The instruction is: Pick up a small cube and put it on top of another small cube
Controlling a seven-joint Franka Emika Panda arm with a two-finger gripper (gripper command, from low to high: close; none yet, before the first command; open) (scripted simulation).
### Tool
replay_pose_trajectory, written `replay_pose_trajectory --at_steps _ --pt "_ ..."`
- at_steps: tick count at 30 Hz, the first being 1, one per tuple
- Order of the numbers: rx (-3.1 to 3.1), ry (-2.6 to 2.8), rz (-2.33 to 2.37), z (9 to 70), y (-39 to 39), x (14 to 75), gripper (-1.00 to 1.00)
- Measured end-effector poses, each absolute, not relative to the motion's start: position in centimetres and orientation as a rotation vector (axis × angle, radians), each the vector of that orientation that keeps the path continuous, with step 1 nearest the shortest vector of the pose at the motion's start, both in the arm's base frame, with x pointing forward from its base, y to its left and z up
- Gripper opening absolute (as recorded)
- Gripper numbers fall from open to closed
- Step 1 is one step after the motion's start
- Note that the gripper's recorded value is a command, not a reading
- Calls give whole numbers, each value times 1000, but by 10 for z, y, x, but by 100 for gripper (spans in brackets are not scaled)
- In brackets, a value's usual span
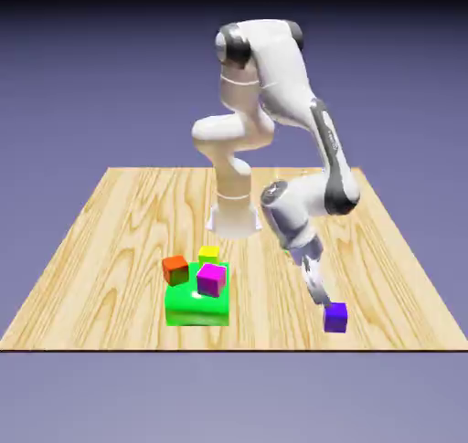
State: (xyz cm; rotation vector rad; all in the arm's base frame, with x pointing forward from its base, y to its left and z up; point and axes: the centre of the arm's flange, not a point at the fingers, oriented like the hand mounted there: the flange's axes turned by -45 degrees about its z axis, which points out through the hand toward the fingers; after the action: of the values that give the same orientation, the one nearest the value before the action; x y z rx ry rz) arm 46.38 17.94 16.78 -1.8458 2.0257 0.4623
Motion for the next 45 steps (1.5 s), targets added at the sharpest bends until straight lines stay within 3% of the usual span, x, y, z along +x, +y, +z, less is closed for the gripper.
replay_pose_trajectory --at_steps 4,5,13,27,41,45 --pt "-1846 2026 461 121 196 465 0" --pt "-1846 2027 461 115 198 465 -100" --pt "-1882 1989 464 181 174 465 -100" --pt "-2691 832 475 249 107 515 -100" --pt "-3073 -254 764 322 -40 513 -100" --pt "-3075 -263 770 290 -44 503 -100"
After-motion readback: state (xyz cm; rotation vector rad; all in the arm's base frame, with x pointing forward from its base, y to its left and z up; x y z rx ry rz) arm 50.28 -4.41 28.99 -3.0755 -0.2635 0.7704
